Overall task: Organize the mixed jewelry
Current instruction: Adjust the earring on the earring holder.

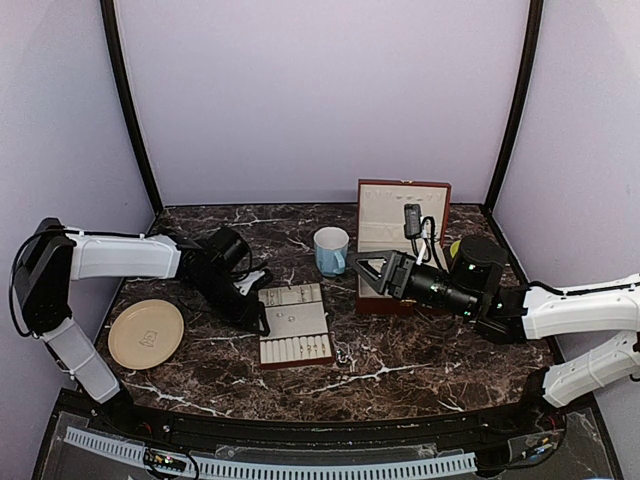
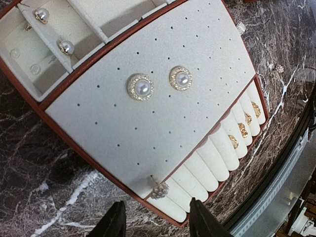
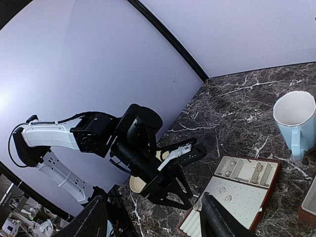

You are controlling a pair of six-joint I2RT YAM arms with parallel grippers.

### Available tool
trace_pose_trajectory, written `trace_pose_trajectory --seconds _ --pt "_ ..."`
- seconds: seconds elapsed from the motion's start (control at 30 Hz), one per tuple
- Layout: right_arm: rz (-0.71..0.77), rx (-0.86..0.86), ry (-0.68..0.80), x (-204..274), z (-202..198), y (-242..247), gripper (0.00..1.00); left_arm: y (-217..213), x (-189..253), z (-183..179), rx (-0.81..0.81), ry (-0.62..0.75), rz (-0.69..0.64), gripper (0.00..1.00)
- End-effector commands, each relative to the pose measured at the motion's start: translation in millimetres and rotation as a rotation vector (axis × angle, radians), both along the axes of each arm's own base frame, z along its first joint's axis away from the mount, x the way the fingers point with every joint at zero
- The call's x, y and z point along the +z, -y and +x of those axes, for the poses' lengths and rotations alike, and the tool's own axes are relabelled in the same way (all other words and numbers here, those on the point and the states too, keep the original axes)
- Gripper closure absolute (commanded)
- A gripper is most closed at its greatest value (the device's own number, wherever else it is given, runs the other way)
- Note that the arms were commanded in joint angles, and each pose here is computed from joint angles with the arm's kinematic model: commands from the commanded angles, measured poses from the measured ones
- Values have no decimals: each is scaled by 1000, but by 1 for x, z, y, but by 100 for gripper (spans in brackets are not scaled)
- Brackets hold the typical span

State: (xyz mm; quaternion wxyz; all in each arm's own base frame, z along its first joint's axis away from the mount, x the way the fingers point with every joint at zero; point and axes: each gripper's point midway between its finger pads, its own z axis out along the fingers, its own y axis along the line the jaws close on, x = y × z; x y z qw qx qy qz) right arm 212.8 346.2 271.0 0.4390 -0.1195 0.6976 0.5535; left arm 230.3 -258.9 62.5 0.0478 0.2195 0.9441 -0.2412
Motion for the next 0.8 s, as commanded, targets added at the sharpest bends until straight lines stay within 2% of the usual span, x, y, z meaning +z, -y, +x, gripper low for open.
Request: trace_pose_trajectory --seconds 0.0,0.77 --pt "40 -4 26 17 2 -2 36 -5 -10 -1 4 -13 25 54" --pt "41 -2 25 17 3 -3 36 -10 -21 3 0 -13 72 62"
